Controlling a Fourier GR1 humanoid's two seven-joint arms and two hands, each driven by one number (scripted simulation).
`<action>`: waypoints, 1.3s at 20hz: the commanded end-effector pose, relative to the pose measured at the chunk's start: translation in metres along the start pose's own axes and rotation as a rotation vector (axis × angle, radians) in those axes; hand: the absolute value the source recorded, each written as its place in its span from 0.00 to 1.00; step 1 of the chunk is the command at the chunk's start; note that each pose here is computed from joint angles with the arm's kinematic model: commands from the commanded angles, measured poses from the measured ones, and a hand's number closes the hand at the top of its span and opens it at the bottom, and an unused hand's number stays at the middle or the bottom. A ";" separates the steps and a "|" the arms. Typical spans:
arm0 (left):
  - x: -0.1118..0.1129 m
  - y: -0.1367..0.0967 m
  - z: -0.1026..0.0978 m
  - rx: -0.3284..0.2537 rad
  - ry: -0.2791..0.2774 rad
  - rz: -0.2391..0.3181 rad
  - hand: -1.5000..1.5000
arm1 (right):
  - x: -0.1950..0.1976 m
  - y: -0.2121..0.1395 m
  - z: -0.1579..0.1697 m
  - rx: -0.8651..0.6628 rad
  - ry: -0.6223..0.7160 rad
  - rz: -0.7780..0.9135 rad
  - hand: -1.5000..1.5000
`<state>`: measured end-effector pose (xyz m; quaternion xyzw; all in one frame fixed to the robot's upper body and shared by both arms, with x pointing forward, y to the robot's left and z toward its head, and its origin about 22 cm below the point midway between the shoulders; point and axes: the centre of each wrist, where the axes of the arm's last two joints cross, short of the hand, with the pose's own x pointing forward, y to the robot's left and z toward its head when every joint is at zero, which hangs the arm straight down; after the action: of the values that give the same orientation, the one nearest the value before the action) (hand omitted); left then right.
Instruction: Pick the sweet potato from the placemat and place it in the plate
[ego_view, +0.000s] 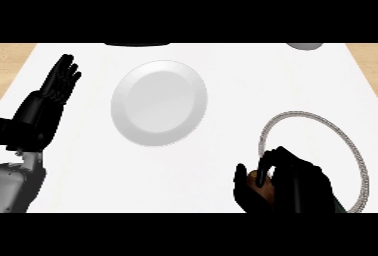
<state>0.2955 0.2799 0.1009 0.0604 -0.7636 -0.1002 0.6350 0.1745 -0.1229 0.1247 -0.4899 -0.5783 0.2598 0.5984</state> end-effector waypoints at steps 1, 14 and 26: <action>0.004 0.006 -0.007 -0.012 -0.001 -0.006 0.50 | 0.050 -0.005 -0.001 -0.018 -0.086 -0.117 1.00; 0.013 -0.012 -0.015 -0.029 -0.025 0.017 0.50 | 0.129 0.037 -0.082 0.032 -0.123 -0.209 1.00; -0.001 -0.020 -0.021 -0.067 -0.042 -0.006 0.50 | 0.163 0.090 -0.140 0.071 -0.048 -0.161 1.00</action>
<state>0.3108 0.2653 0.1077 0.0394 -0.7690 -0.1227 0.6261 0.3459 0.0074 0.1473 -0.3971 -0.6360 0.2740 0.6023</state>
